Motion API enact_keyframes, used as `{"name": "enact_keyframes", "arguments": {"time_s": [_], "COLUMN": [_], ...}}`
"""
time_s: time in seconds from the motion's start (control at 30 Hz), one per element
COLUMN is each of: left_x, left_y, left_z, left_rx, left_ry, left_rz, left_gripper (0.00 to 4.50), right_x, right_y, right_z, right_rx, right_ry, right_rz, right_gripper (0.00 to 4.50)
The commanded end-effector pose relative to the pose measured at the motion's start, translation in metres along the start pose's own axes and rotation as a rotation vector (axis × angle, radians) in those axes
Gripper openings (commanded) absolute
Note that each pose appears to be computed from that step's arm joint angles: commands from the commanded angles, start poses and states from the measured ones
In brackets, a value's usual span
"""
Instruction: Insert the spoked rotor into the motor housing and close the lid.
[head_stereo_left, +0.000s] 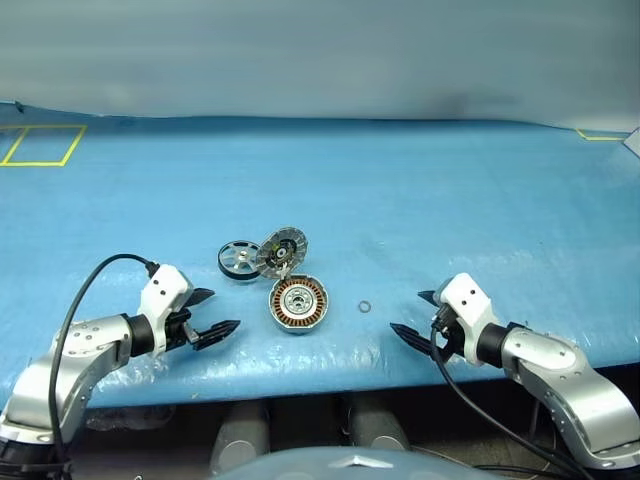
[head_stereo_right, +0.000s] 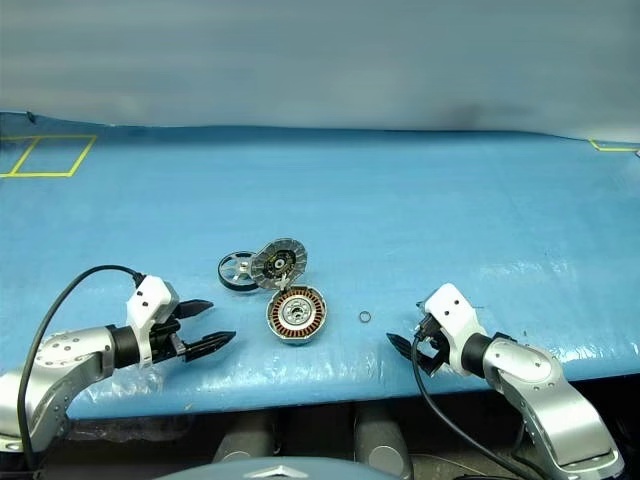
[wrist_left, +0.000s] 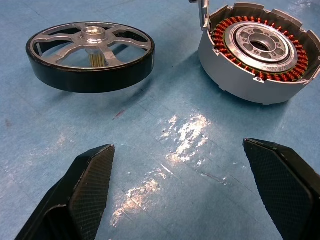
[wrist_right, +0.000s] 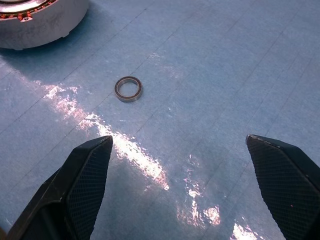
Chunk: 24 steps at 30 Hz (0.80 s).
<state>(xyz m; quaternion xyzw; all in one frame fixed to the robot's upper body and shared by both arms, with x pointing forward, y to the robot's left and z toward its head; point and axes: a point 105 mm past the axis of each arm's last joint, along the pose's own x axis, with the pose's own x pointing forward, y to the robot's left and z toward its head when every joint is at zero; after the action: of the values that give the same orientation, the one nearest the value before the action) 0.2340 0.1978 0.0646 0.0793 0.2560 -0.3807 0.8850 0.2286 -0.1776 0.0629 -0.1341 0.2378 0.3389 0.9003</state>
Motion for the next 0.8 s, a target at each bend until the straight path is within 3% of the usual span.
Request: {"name": "enact_keyframes", "arguments": {"time_s": [0.03, 0.8], "left_x": [-0.0048, -0.0009], "left_y": [-0.0021, -0.0058], "left_z": [0.0142, 0.0137], "left_rx": [0.067, 0.116], "left_ry": [-0.031, -0.036], "left_rz": [-0.004, -0.016], "left_gripper": [4.48, 4.48], "right_x": [-0.0008, 0.0036], "right_y": [0.0025, 0.0046], "right_z": [0.0069, 0.0122], "right_rx": [-0.021, -0.041], "right_ry": [-0.029, -0.064], "right_rz": [0.006, 0.008], "right_gripper": [4.5, 4.5]}}
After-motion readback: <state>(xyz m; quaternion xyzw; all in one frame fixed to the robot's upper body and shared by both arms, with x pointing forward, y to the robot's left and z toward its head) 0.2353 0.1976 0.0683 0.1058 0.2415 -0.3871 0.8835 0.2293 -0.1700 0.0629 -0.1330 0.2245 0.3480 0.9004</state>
